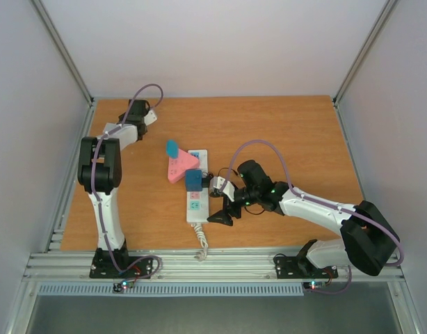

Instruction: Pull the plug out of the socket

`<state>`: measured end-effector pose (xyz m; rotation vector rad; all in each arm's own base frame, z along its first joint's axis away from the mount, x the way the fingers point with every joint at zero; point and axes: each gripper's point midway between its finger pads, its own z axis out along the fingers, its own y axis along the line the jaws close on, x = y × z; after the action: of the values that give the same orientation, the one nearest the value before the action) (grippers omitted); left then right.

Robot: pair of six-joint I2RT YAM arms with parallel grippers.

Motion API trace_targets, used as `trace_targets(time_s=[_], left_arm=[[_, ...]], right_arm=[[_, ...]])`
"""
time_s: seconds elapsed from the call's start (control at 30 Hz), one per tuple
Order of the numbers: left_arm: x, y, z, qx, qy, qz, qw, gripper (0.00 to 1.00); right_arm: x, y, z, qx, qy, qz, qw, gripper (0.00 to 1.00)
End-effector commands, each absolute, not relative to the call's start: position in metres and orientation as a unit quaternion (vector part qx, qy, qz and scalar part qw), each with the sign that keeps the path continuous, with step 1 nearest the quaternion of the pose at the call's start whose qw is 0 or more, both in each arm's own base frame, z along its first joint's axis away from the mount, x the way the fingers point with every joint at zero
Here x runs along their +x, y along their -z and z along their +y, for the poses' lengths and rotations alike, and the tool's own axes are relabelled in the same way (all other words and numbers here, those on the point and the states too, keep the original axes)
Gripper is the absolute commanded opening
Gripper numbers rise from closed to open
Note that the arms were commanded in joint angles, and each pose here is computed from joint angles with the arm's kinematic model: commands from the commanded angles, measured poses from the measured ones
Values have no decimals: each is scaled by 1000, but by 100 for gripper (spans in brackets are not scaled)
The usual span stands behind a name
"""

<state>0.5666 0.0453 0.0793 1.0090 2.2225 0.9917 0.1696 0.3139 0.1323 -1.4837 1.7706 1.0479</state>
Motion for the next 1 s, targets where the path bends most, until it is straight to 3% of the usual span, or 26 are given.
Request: trace_targets(time_s=[0.0, 0.53, 0.97], left_arm=[[571, -81, 51, 356, -384, 810, 262, 27], [550, -74, 35, 361, -329, 832, 264, 66], [534, -72, 22, 372, -297, 838, 267, 78]], right_arm=[[171, -143, 316, -558, -396, 660, 310, 98], [170, -144, 316, -560, -396, 658, 311, 98], [171, -145, 316, -560, -396, 658, 311, 99]])
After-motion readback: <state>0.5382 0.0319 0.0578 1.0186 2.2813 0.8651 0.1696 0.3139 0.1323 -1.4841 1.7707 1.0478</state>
